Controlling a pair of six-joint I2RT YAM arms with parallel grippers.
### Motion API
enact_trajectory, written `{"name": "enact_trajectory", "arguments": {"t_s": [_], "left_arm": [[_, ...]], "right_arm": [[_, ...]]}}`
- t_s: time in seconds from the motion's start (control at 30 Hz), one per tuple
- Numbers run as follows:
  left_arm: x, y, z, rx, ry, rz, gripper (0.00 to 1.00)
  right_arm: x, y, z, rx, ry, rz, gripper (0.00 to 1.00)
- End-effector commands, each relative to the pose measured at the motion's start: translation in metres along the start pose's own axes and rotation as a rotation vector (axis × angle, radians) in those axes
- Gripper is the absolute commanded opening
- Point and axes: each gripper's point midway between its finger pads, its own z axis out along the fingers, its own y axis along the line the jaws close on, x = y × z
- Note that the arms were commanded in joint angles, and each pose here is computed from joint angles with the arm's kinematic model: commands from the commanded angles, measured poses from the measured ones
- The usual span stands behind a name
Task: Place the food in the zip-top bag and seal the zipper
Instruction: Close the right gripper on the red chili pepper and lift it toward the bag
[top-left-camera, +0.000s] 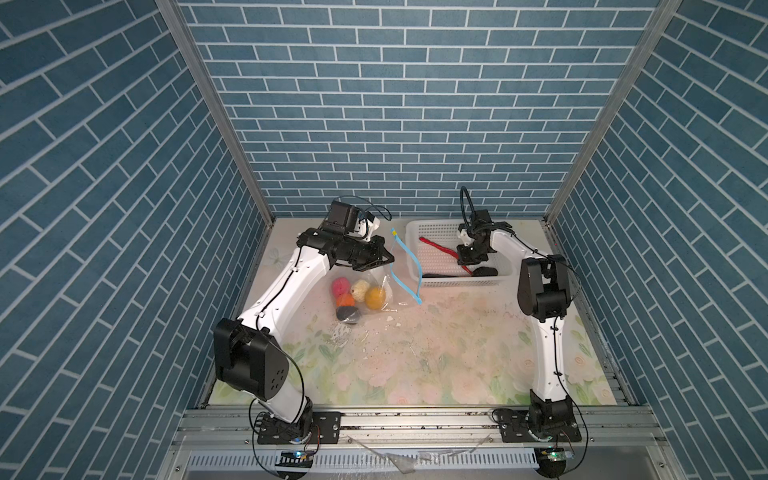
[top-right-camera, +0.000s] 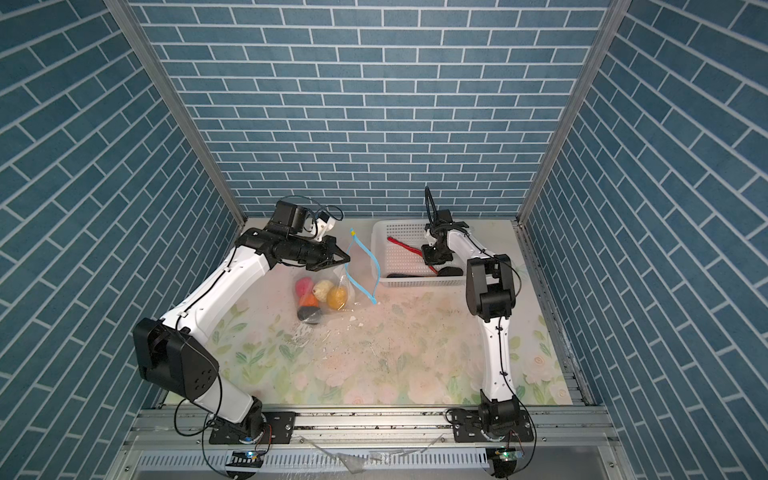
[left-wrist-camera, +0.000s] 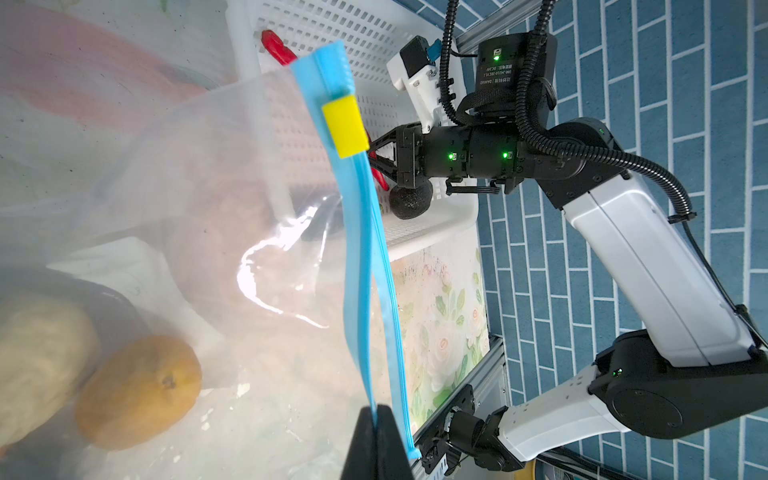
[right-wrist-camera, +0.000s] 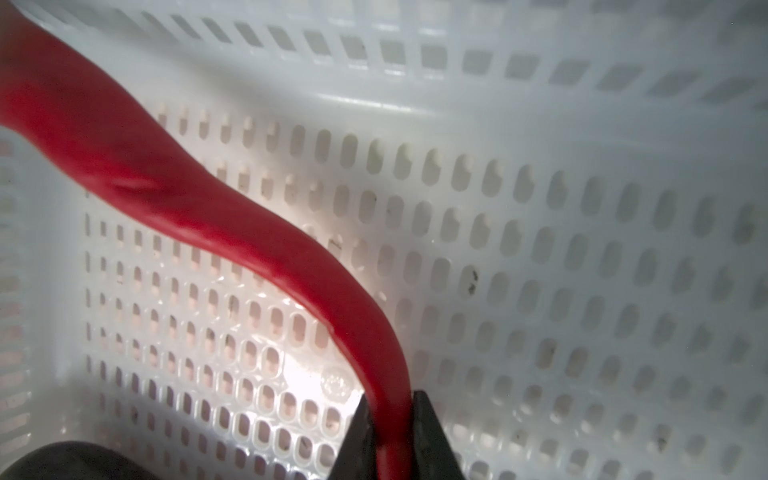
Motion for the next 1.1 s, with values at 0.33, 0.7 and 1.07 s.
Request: {"name": "enact_trajectory", "arguments": {"t_s": [0.33, 0.7, 1.07], "left_arm": [[-0.003, -0.003, -0.001, 0.002, -0.002, 0.018, 0.00], [-0.004, -0.004, -0.001, 0.007, -0.002, 0.019, 0.00], [-0.011, -0.009, 0.000, 0.010, 0.003, 0.022, 0.00]], "right_arm": [[-0.008, 0.007, -0.037, 0.038, -0.082, -0.077, 0.10], [-0.013, 0.008, -0.096, 0.106, -0.150, -0.103, 0.05], [0.012, 0.015, -0.153, 0.179, -0.171, -0.111, 0.04]]}}
